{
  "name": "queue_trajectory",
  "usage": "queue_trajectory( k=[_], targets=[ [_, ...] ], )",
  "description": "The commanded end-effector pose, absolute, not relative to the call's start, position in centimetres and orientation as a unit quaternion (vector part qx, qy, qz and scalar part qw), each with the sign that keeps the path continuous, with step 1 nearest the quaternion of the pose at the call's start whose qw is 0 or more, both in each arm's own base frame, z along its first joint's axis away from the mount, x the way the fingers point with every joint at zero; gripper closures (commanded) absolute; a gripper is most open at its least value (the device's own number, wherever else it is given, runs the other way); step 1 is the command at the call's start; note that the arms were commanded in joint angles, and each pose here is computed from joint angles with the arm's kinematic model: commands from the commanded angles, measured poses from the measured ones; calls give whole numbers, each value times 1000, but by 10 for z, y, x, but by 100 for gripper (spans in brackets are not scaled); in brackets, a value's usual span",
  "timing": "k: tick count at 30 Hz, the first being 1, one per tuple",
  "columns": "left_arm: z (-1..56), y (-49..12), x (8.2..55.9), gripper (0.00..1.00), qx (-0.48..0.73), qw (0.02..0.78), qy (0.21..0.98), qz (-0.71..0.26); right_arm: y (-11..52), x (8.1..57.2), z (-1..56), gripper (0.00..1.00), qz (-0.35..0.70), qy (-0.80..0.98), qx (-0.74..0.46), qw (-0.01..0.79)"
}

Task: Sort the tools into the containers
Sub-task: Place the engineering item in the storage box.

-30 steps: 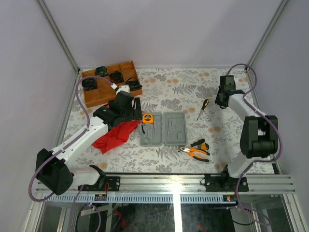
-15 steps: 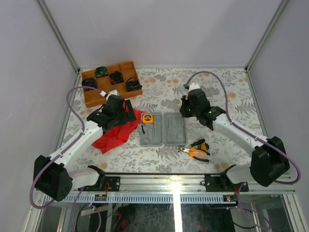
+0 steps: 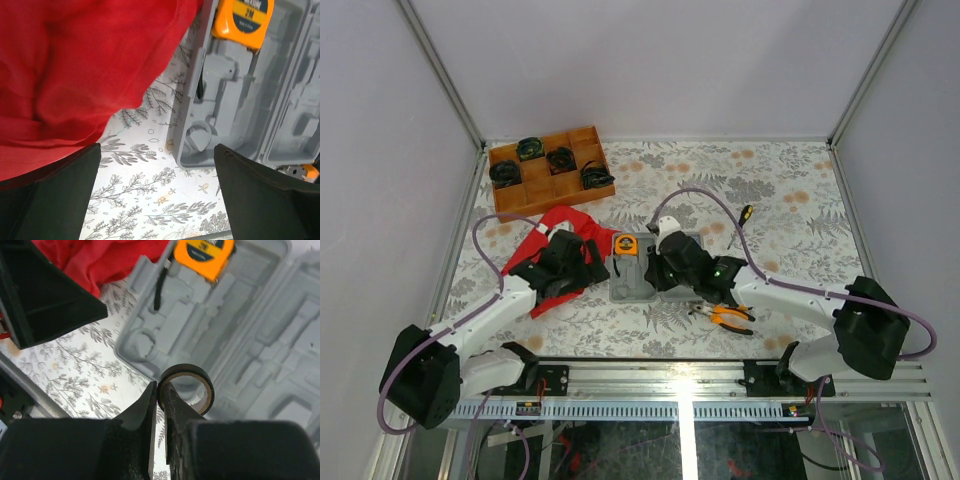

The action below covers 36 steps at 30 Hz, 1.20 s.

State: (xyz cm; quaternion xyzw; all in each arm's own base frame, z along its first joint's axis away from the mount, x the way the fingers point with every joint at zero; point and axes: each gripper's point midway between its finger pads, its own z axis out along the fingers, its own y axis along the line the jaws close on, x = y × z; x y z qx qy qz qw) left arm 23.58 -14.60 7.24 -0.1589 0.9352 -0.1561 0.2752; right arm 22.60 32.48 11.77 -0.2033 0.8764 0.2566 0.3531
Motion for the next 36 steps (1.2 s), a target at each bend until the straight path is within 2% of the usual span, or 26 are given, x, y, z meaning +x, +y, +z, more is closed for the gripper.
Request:
queue_trajectory(
  k=[1, 7, 13, 24, 30, 36],
  targets=[
    [77, -183, 240, 8, -132, 287, 918, -240, 303, 236, 122, 100, 231, 881, -107, 399],
    [60, -204, 231, 8, -109, 276, 922, -249, 256, 227, 115, 100, 209, 879, -39, 428],
    [43, -228, 225, 18, -82, 265, 927, -253, 245, 217, 111, 100, 214, 881, -32, 422],
    [41, -274, 203, 20, -26, 267, 929, -254, 219, 215, 109, 100, 181, 881, -11, 436],
    [54, -255, 208, 18, -48, 294, 929, -220, 223, 214, 108, 100, 179, 883, -39, 433],
    [69, -227, 217, 13, -52, 325, 926, -184, 257, 218, 118, 99, 218, 872, -97, 428]
  ],
)
